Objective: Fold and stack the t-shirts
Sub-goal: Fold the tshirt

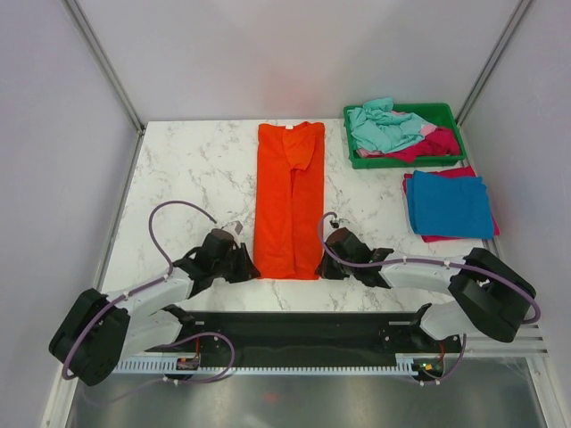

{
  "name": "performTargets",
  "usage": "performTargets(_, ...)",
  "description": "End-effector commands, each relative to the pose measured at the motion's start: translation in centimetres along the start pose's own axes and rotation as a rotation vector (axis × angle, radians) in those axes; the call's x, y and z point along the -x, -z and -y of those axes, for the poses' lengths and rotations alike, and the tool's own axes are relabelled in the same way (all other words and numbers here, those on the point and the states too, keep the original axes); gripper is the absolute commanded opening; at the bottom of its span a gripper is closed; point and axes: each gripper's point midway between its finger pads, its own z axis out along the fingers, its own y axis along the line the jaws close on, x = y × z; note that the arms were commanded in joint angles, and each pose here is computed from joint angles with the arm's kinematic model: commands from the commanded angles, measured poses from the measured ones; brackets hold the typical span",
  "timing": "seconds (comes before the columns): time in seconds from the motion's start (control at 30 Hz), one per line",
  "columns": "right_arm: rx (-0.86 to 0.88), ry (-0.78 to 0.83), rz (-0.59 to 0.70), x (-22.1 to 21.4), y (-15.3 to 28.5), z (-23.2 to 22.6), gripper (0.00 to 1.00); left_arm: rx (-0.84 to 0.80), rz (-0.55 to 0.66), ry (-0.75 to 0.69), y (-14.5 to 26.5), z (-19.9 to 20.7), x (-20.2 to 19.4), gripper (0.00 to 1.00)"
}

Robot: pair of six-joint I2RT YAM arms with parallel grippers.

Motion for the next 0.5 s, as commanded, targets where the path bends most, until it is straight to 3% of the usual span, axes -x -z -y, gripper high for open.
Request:
performTargets(0.0, -0.059, 0.03, -0.044, -1.6, -0.1, 2.0, 0.0, -0.016, 0.013, 0.006, -0.5, 0.3, 0.2, 0.03)
performTargets(0.2, -0.009, -0.01, -0.034, -2.1, 2.3, 1.9, 0.0, -0.065, -0.03, -0.008, 1.0, 2.6, -1.3, 0.02)
performTargets(0.47, 0.087, -0.053, 0.025, -0.6, 6.6, -0.3, 0.0, -0.133, 0.025, 0.022, 5.5, 6.4, -0.7, 0.02)
